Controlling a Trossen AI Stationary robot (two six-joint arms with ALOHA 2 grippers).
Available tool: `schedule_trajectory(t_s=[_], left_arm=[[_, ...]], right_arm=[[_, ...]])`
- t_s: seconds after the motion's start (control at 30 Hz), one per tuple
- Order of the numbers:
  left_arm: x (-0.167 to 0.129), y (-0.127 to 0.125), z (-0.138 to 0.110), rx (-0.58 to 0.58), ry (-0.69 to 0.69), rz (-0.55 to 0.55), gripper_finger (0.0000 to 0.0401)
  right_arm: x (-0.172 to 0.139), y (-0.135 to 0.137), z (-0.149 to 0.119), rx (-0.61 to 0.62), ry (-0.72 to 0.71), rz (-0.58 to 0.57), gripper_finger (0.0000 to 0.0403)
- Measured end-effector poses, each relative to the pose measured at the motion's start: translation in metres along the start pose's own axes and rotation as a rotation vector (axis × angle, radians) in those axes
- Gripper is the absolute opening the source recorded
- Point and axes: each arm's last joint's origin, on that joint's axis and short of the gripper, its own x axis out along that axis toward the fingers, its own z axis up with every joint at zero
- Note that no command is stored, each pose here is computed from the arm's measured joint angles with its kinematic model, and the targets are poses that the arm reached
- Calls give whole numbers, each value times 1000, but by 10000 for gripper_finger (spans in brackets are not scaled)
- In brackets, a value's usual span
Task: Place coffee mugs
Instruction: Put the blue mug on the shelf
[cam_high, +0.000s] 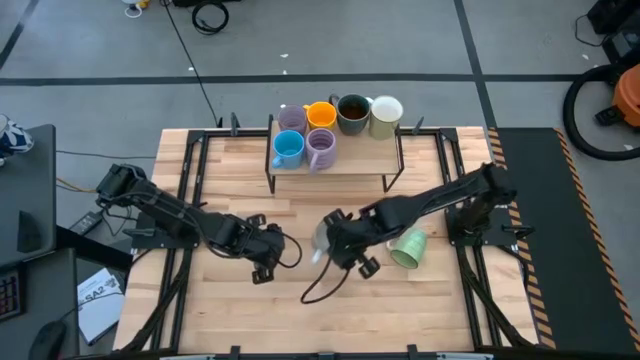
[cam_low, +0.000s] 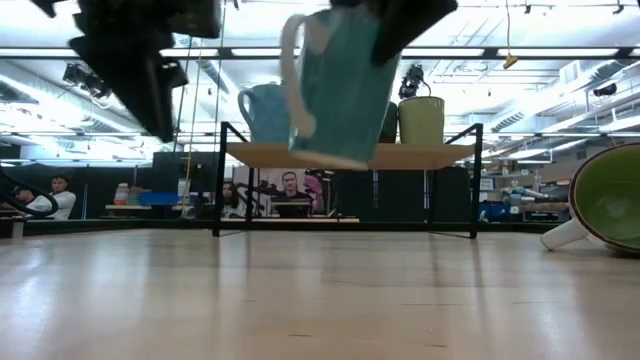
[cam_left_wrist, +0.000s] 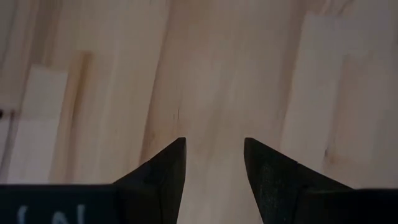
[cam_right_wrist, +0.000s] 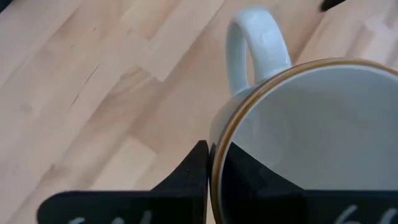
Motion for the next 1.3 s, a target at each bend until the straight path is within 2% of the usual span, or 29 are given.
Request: schedule_trajectory(t_s=[0.33, 0.6, 0.73, 0.9, 1.1, 1.3], left_arm=[[4, 14, 20, -14, -101, -19, 169], [8, 29, 28, -70, -111, 4, 169], [9, 37, 31, -94, -111, 17, 169], [10, 45, 34, -121, -111, 32, 169], [12, 55, 37, -141, -111, 50, 169], [13, 63, 40, -120, -109, 65, 169]], right_arm=[[-76, -32, -34, -117, -45, -87, 39], [-113, -65, -71, -206, -8, -173, 39], [-119, -81, -87, -267, 38, -197, 39], [-120, -100, -106, -273, 95, -206, 39], [-124, -116, -123, -250, 128, -230, 39], [-126, -122, -133, -208, 121, -202, 39]])
